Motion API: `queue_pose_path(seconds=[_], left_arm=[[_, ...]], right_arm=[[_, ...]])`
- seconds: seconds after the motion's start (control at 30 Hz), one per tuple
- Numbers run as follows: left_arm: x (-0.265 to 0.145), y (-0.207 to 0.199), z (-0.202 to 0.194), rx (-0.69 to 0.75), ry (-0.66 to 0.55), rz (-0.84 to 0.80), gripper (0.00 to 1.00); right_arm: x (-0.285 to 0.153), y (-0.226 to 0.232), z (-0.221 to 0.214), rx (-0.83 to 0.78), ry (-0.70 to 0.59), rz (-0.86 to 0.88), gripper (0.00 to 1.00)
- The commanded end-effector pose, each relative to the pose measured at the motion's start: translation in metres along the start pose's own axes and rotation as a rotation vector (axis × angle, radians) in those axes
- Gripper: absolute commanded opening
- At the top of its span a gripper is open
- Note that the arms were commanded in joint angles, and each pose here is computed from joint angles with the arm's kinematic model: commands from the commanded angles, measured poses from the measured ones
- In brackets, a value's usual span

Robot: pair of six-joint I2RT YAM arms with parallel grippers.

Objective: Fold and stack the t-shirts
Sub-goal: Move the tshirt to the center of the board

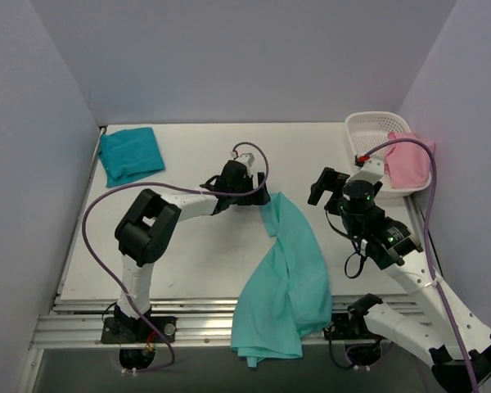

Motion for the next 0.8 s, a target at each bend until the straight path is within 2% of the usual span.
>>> queue_pose_path(seconds=[0.0, 0.17, 0.3, 0.43, 0.5, 0.57, 0.67, 0.7, 0.77], left_arm=[[0.009, -0.030, 0.024, -0.018, -0.057, -0.131, 0.94], [0.030, -0.033, 0.017, -0.021, -0.024, -0.136, 0.91], [0.044, -0.037, 0.012, -0.022, -0.002, -0.147, 0.84], [0.051, -0.032, 0.007, -0.033, 0.009, -0.135, 0.72], [0.050, -0.032, 0.006, -0.033, 0.009, -0.133, 0.59], [0.049, -0.030, 0.007, -0.035, 0.007, -0.124, 0.40], [0.046, -0.030, 0.008, -0.034, 0.003, -0.114, 0.28], [0.045, -0.029, 0.009, -0.029, 0.002, -0.111, 0.20], [0.040, -0.030, 0.014, -0.021, -0.011, -0.099, 0.10]], right_arm=[[-0.005, -0.001, 0.010, -0.001, -0.037, -0.018, 1.00], [-0.003, 0.000, 0.010, -0.005, -0.039, -0.019, 1.00], [0.000, 0.001, 0.009, -0.013, -0.035, -0.026, 1.00], [-0.002, 0.000, 0.011, -0.016, -0.039, -0.032, 1.00], [-0.003, -0.001, 0.011, -0.018, -0.040, -0.036, 1.00], [-0.004, -0.002, 0.011, -0.016, -0.041, -0.036, 1.00], [-0.004, -0.002, 0.010, -0.013, -0.040, -0.033, 1.00], [-0.004, -0.002, 0.009, -0.012, -0.038, -0.032, 1.00], [-0.003, -0.001, 0.009, -0.012, -0.034, -0.026, 1.00]])
Point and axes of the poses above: each gripper's point midway between its finger pads, its own x axis out along the fingers, its own y axis along the line the jaws close on, z = x × y, the point moved 7 cm from there along -x, back along the fingers, and after that the axes turned 6 degrees about -x, right-handed, at the moved point
